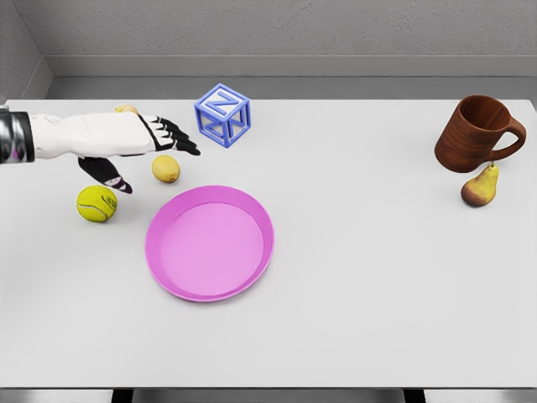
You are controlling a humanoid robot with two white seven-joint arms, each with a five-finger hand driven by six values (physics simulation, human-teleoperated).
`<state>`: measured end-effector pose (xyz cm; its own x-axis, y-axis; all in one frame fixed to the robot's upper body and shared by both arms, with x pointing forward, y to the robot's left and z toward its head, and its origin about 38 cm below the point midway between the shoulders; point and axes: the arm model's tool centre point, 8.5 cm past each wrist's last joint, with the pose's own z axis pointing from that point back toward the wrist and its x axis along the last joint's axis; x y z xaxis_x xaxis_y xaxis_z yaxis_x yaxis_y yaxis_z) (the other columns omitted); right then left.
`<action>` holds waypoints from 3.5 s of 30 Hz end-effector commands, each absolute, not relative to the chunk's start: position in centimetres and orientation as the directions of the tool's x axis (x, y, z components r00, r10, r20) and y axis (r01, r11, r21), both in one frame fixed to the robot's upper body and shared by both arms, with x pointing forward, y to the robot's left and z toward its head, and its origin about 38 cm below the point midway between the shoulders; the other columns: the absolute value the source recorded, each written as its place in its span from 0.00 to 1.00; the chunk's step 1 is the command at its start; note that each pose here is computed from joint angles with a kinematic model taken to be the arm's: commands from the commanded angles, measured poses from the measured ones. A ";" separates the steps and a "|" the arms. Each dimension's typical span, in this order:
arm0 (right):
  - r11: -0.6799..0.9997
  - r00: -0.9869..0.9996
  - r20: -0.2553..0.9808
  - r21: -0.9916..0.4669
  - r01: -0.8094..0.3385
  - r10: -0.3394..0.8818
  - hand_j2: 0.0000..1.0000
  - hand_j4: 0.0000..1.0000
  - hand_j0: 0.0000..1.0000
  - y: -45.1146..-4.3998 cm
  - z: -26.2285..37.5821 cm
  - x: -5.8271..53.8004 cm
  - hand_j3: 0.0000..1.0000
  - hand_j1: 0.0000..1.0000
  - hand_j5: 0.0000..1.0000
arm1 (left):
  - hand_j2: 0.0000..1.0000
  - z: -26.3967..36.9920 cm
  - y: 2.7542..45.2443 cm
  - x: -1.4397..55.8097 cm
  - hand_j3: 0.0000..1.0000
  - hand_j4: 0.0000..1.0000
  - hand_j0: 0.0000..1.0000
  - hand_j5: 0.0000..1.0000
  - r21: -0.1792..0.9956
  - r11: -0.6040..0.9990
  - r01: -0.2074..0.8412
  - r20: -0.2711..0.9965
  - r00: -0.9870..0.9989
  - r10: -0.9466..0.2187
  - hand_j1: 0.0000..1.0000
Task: Put the lemon on the plate with left arm
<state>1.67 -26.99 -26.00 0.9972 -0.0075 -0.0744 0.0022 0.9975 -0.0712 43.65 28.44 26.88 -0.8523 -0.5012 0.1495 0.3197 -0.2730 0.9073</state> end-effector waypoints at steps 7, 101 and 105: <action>0.998 0.994 -0.113 -0.070 0.003 -0.011 1.00 1.00 1.00 -27.0 -26.0 -0.7 1.00 1.00 1.00 | 1.00 26.9 28.3 43.9 1.00 1.00 1.00 1.00 0.908 -0.273 0.317 0.147 -0.852 -0.503 1.00; 0.998 0.994 -0.113 -0.070 0.005 -0.013 1.00 1.00 1.00 -27.0 -26.0 -0.7 1.00 1.00 1.00 | 1.00 17.3 27.4 53.0 1.00 1.00 1.00 1.00 0.805 -0.346 0.482 0.096 -0.681 -0.726 1.00; 0.997 0.994 -0.113 -0.071 0.005 -0.013 1.00 1.00 1.00 -27.0 -26.0 -0.7 1.00 1.00 1.00 | 0.99 17.3 27.4 53.0 0.99 0.99 0.99 0.99 0.804 -0.347 0.482 0.096 -0.682 -0.725 0.99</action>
